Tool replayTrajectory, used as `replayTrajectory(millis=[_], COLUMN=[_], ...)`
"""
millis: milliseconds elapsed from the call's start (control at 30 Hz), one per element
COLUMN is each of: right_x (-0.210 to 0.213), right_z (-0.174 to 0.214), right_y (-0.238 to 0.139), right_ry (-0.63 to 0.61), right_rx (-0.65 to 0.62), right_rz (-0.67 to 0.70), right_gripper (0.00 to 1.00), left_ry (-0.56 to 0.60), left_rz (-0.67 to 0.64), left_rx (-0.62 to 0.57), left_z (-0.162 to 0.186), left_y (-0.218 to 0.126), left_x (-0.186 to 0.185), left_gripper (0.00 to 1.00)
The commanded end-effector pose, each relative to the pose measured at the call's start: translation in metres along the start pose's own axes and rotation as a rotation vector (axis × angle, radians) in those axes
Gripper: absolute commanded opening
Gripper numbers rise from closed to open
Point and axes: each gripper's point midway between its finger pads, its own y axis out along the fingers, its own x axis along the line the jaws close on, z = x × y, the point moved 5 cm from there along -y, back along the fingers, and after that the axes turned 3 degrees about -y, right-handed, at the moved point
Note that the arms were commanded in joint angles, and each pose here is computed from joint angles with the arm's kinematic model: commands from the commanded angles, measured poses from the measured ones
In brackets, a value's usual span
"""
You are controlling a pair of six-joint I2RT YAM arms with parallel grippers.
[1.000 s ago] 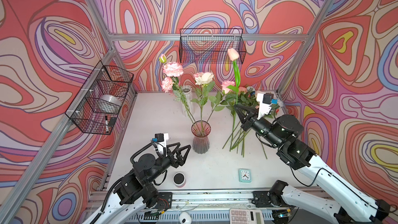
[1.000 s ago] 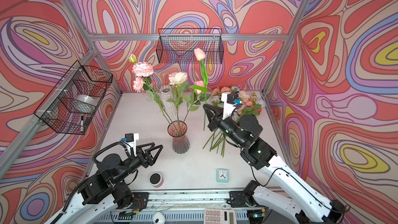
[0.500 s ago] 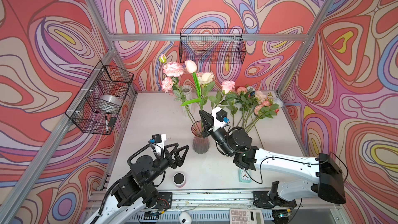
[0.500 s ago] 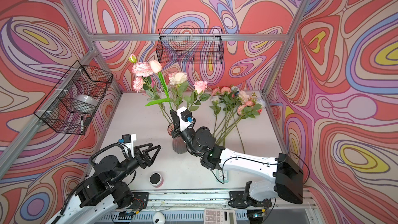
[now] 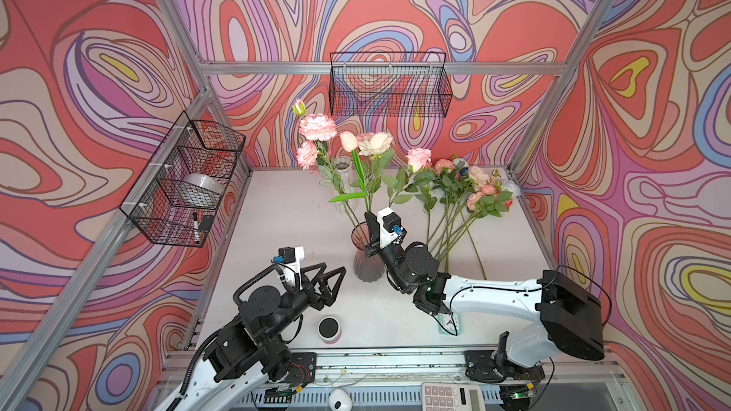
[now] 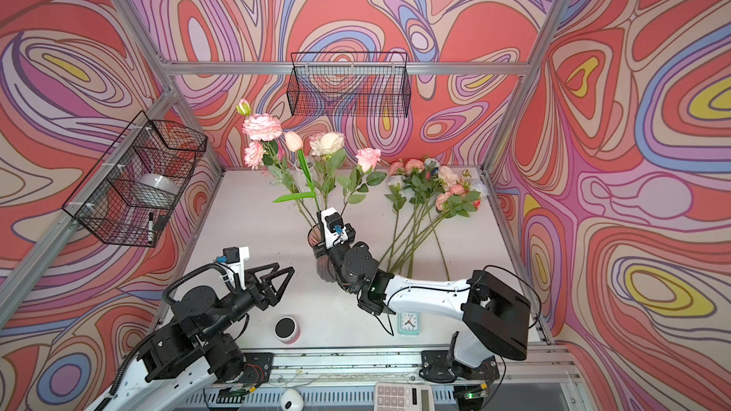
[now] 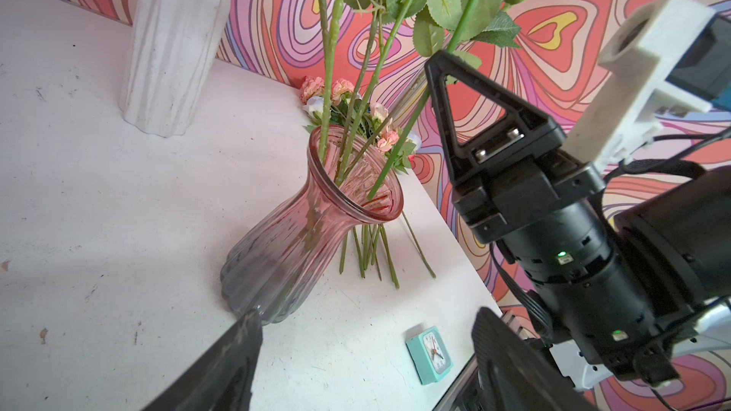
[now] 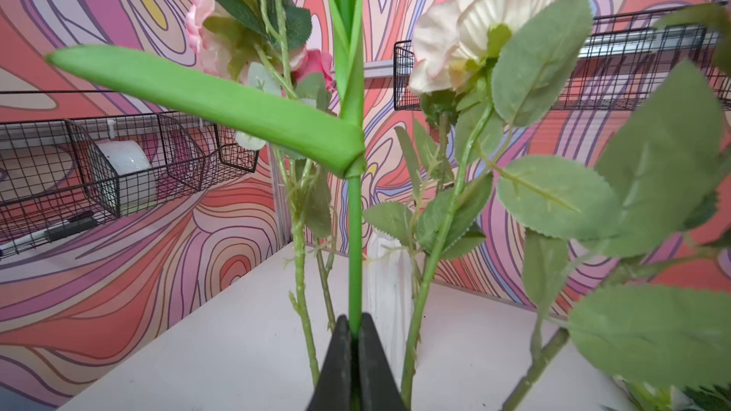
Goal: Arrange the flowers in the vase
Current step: 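Open the right gripper to release the pink tulip and draw back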
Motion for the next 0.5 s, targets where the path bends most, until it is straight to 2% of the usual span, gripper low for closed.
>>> replayTrajectory(millis=[0, 67, 100, 200, 267, 467], right_x=[-0.003, -0.003, -0.002, 0.0, -0.001, -0.01], right_z=[0.015, 0.018, 0.021, 0.02, 0.019, 0.015], right_y=[-0.003, -0.003, -0.003, -0.007, -0.011, -0.035], right_ry=[0.015, 0.008, 0.003, 0.036, 0.071, 0.179], right_rx=[0.044, 0.072, 0.095, 0.16, 0.206, 0.296], right_rz=[0.026, 0.024, 0.018, -0.017, -0.03, -0.041], right_gripper=[0.0, 0.02, 0.08, 0.34, 0.42, 0.49], left_ry=[0.01, 0.011, 0.011, 0.008, 0.006, 0.008], left_rz=[0.003, 0.002, 0.001, 0.002, 0.004, 0.004], left_rx=[-0.003, -0.001, 0.0, -0.002, -0.002, -0.007], left_z=[0.0, 0.0, 0.0, 0.0, 0.0, 0.0], left_y=[-0.002, -0.002, -0.003, -0.003, -0.003, -0.004], left_x=[-0.001, -0.001, 0.0, 0.0, 0.0, 0.0], left_gripper=[0.85, 0.85, 0.85, 0.85, 0.85, 0.85])
